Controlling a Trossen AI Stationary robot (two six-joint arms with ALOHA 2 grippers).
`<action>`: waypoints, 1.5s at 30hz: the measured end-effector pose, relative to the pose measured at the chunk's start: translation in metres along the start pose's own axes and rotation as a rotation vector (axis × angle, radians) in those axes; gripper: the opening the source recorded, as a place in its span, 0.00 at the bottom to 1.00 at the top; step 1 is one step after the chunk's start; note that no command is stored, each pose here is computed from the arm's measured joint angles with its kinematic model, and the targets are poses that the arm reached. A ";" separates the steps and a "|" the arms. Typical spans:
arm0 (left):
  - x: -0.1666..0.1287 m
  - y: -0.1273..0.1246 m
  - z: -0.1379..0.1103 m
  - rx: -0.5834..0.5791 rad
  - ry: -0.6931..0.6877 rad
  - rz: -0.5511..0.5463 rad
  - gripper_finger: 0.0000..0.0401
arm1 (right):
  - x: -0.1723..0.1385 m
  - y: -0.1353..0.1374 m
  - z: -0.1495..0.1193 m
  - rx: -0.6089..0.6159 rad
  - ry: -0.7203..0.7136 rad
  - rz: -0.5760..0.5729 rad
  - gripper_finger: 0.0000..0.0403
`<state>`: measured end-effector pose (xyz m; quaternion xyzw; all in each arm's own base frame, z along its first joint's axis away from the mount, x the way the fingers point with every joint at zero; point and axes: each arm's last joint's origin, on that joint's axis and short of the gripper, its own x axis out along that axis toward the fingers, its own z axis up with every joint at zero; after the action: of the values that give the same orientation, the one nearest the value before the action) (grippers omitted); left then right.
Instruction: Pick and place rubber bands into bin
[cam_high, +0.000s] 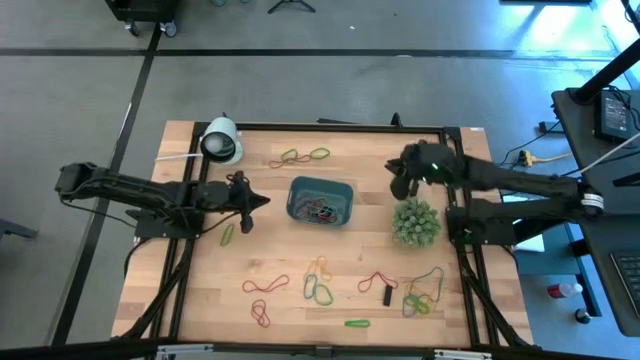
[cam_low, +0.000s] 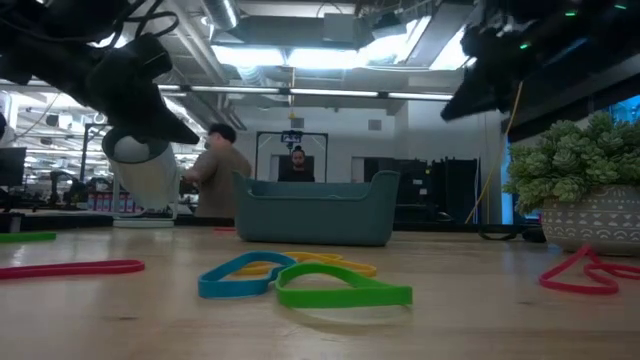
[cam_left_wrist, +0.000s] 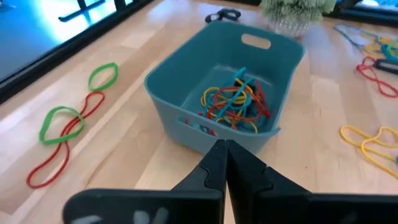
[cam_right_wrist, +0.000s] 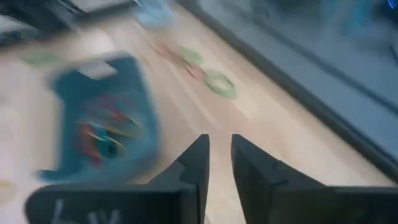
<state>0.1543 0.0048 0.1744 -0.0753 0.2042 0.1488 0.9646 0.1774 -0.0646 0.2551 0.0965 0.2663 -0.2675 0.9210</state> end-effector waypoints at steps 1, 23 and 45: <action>0.000 0.000 0.001 -0.002 -0.007 0.002 0.00 | 0.004 -0.004 0.006 0.016 0.057 -0.035 0.21; 0.000 0.001 0.000 0.018 -0.004 0.017 0.01 | 0.124 -0.074 0.006 -0.212 1.008 0.097 0.51; 0.000 0.001 0.000 0.018 -0.004 0.017 0.00 | 0.163 -0.079 -0.040 -0.234 1.274 0.136 0.11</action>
<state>0.1538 0.0053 0.1746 -0.0648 0.2043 0.1552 0.9643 0.2333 -0.1896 0.1305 0.1517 0.7808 -0.0682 0.6022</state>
